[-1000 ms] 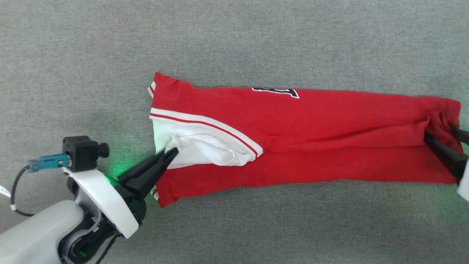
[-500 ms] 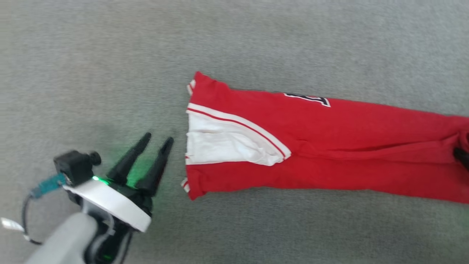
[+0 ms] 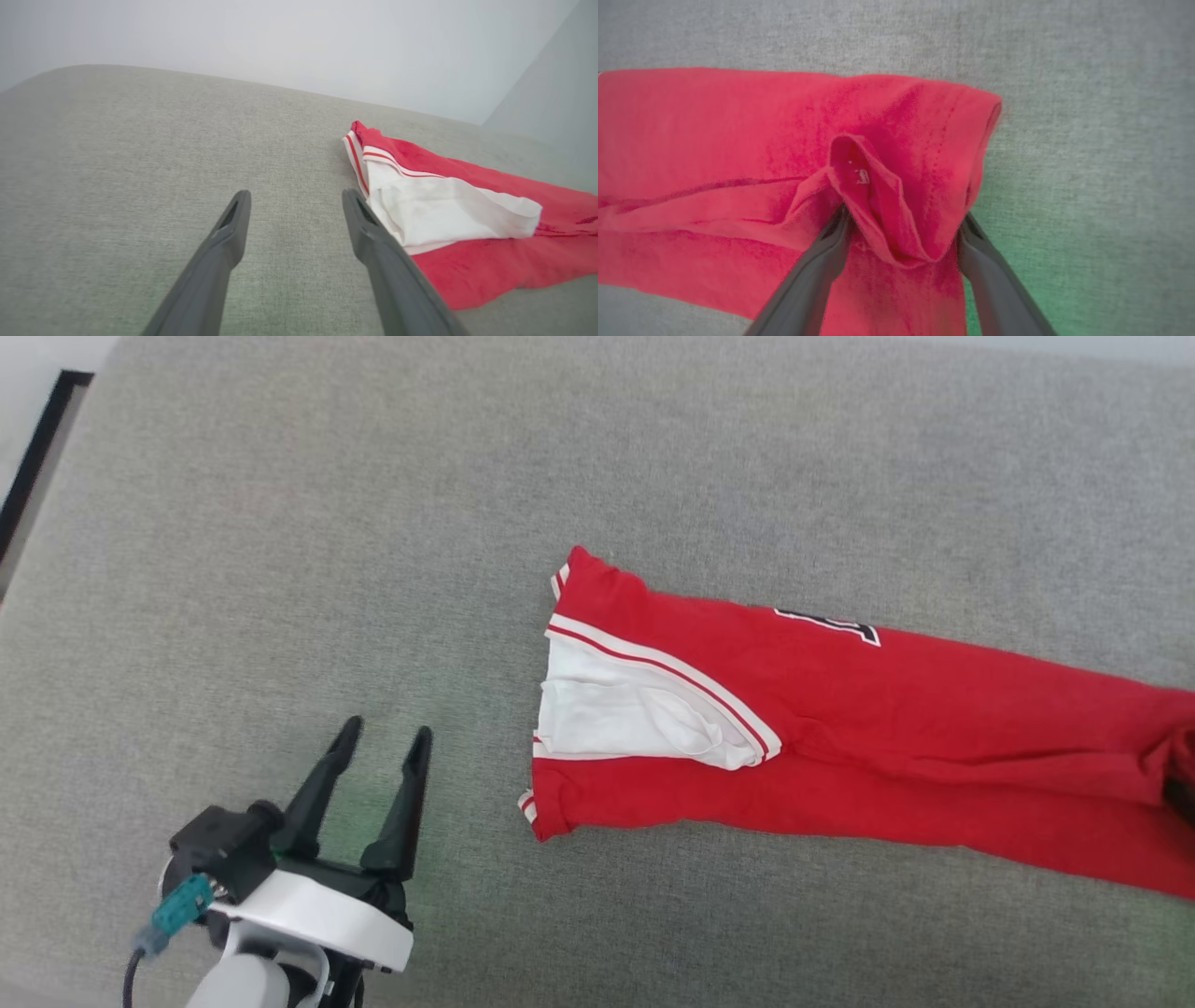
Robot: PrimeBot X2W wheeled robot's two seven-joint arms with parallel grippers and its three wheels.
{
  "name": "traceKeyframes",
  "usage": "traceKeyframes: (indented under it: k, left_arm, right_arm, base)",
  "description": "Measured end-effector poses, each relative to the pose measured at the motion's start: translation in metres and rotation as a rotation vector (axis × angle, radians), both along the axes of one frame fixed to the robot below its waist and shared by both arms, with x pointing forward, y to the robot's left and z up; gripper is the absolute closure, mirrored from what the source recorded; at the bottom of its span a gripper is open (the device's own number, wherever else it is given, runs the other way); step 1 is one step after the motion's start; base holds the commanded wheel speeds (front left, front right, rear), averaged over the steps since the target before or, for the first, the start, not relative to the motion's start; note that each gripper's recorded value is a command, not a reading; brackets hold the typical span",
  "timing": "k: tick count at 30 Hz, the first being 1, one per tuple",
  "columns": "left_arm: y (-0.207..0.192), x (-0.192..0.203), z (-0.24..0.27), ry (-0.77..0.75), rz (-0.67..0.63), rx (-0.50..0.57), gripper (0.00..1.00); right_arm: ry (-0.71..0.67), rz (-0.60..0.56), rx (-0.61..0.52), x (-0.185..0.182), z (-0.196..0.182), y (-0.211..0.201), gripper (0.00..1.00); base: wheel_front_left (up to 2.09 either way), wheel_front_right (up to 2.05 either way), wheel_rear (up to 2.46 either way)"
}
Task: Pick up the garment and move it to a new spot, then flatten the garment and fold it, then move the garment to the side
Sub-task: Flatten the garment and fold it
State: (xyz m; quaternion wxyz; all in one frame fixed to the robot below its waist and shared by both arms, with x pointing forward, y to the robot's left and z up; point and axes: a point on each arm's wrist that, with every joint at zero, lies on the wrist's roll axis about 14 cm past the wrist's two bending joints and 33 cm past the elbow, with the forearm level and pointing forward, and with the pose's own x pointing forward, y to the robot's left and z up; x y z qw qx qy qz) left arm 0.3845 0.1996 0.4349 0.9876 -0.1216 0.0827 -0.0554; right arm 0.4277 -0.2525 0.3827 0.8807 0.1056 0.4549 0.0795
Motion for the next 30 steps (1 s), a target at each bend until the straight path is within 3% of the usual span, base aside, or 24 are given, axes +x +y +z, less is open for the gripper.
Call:
traceKeyframes:
  k: [6, 7, 8, 11, 23, 30]
  left_arm:
    - [0.002, -0.006, 0.017, -0.062, 0.017, 0.074, 0.0]
    - [0.003, -0.005, 0.018, -0.07, 0.006, 0.116, 0.0]
    - [0.004, -0.005, 0.021, -0.08, 0.007, 0.131, 0.0]
    - [0.006, -0.004, 0.028, -0.105, 0.011, 0.169, 0.0]
    - [0.004, 0.01, 0.032, -0.134, 0.032, 0.177, 0.0]
    - [-0.003, 0.022, 0.027, -0.132, 0.012, 0.179, 0.0]
  right_arm:
    - [0.011, -0.009, 0.014, -0.013, 0.001, 0.002, 0.0]
    - [0.011, -0.012, 0.014, -0.014, 0.001, 0.002, 0.32]
    - [0.013, -0.014, 0.015, -0.015, 0.001, 0.002, 0.54]
    - [0.016, -0.025, 0.018, -0.019, 0.001, 0.0, 1.0]
    - [0.003, -0.034, 0.004, -0.005, 0.0, -0.007, 1.0]
    - [-0.056, -0.094, -0.057, 0.013, 0.014, -0.038, 1.0]
  base:
    - [0.0, 0.0, 0.0]
    - [0.0, 0.0, 0.0]
    - [0.0, 0.0, 0.0]
    - [0.0, 0.0, 0.0]
    - [0.0, 0.0, 0.0]
    - [0.0, 0.0, 0.0]
